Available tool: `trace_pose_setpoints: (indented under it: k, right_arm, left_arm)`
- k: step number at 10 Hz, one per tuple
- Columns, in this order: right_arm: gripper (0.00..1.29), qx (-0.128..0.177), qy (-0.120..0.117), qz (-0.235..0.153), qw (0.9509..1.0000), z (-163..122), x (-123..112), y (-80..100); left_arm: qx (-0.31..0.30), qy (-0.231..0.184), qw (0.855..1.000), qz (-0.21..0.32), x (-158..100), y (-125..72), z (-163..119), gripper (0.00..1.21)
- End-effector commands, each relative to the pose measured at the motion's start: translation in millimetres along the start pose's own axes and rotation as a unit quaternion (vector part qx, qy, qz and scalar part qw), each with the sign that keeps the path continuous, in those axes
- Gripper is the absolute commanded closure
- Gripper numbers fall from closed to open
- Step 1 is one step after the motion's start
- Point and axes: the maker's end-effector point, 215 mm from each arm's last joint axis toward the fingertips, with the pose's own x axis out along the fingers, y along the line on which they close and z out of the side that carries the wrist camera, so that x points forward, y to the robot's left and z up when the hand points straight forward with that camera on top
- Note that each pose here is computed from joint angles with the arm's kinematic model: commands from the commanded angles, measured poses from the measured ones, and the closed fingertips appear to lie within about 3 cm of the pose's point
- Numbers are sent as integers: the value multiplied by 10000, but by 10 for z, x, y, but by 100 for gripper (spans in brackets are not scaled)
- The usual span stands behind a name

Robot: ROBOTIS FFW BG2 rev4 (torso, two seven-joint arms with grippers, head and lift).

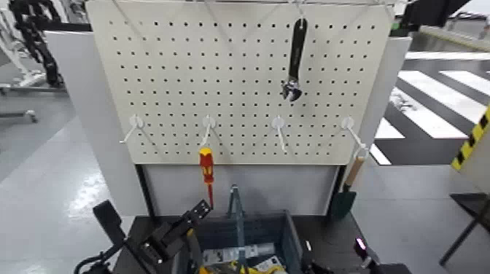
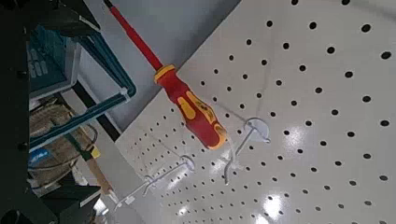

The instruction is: Grasp the handle of the crate.

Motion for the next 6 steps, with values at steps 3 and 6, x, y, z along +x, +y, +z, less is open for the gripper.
trace_pose_setpoints:
  k: [3,6]
  right_arm:
    - [15,49,132,-58,9999,-115,-93,-51]
    - [15,41,164,-57,9998,-161,-139,-83]
  left_arm:
    - [-790,410,9954,-346,179,-94,-213,10]
    - [-1477,797,9844,-525,241,-153,-390,11]
